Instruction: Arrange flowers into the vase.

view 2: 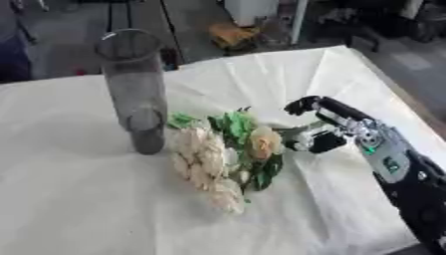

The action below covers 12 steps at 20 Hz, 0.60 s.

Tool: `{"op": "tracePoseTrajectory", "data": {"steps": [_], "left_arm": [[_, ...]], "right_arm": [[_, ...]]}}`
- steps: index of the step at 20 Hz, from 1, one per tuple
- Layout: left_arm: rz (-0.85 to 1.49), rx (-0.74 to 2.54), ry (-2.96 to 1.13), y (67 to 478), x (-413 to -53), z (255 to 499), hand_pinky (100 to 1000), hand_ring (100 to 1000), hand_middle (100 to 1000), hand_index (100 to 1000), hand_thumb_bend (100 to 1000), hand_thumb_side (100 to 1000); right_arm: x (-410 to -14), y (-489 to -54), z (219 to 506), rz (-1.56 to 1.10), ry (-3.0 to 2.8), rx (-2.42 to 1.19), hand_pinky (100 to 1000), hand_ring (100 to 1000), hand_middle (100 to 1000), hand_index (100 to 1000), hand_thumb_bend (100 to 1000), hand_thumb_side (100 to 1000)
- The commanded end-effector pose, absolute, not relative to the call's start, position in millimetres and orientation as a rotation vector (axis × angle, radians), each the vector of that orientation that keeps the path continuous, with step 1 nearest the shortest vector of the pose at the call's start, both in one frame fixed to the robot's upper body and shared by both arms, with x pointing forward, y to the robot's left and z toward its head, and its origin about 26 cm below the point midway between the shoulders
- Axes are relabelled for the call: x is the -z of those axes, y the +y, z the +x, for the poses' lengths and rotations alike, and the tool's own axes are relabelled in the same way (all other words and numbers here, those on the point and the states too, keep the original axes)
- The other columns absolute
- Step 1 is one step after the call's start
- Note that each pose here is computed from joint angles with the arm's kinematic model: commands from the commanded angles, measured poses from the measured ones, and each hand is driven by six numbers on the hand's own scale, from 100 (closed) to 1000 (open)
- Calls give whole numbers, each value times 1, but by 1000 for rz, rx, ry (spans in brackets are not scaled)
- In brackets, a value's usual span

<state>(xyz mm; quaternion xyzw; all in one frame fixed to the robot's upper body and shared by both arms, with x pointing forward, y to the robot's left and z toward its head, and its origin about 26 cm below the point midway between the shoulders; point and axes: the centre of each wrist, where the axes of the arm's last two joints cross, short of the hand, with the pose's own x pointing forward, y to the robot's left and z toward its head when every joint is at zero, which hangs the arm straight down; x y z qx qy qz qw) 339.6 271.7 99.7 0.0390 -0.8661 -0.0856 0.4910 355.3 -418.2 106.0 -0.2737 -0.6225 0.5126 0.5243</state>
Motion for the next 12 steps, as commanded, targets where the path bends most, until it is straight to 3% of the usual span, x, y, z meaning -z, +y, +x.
{"op": "tracePoseTrajectory", "data": {"steps": [1, 12], "left_arm": [[109, 232, -2126, 276, -109, 340, 791, 1000, 896, 876, 798, 1000], [109, 232, -2125, 276, -108, 340, 791, 1000, 897, 877, 798, 1000]], "right_arm": [[-116, -423, 358, -690, -1482, -1249, 888, 804, 757, 870, 508, 240], [-108, -428, 359, -706, -1438, -1261, 889, 816, 761, 870, 485, 242]]}}
